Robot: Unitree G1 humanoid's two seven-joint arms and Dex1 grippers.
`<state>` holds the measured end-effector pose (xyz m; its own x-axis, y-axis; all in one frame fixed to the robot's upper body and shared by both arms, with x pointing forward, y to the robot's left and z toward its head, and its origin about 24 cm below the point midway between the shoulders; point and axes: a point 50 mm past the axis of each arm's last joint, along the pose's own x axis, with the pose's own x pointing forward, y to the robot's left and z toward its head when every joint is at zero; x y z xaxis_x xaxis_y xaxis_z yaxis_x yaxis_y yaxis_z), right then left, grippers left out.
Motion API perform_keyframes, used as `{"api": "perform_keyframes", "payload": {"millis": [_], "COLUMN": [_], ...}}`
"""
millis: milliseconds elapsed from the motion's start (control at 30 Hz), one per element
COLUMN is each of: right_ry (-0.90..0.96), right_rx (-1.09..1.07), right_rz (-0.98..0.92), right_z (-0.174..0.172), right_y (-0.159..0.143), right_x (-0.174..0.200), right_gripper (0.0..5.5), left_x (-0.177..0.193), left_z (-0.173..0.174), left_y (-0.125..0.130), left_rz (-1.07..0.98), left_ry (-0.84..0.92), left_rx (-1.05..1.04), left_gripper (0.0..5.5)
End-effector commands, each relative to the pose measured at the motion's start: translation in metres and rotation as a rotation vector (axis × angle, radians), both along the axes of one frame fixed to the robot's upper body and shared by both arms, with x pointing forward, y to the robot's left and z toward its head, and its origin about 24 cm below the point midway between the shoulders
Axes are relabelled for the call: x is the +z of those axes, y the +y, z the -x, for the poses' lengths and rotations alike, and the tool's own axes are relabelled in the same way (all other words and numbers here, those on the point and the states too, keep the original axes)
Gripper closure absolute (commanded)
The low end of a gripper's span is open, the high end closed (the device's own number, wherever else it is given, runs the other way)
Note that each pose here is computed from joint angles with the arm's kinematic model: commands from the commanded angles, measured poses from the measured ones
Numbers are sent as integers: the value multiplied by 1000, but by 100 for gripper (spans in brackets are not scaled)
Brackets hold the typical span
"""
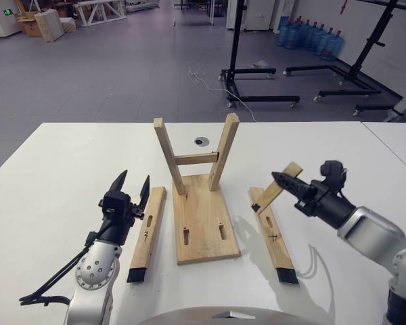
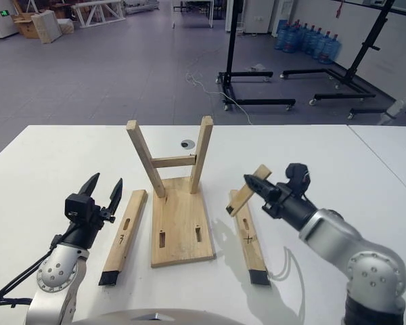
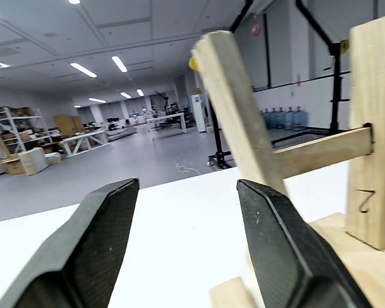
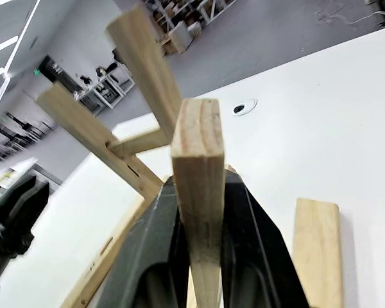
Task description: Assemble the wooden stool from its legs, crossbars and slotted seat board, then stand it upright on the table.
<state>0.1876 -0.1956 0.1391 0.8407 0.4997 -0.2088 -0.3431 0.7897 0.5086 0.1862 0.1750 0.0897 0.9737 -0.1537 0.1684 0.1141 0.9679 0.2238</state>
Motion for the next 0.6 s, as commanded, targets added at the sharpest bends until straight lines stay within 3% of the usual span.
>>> {"api": "perform_keyframes", "payload": {"millis": [33, 300, 600], "right_ry": [-67, -125, -137], "right_rx": [-105, -303, -414], "right_rz": [112, 235, 250], "right_z": [10, 30, 18], "right_y": [7, 15, 12], "right_x": [-4, -25, -36], "right_gripper": [511, 511, 511], "left_x": [17, 28, 27], "left_z": [-13, -30, -34], "left_y": [10, 6, 2], "left_rz": [-50, -106, -113], "left_ry": [-36, -28, -20], "left_rx": [-17, -135, -164], "left_gripper": [272, 272, 272]}}
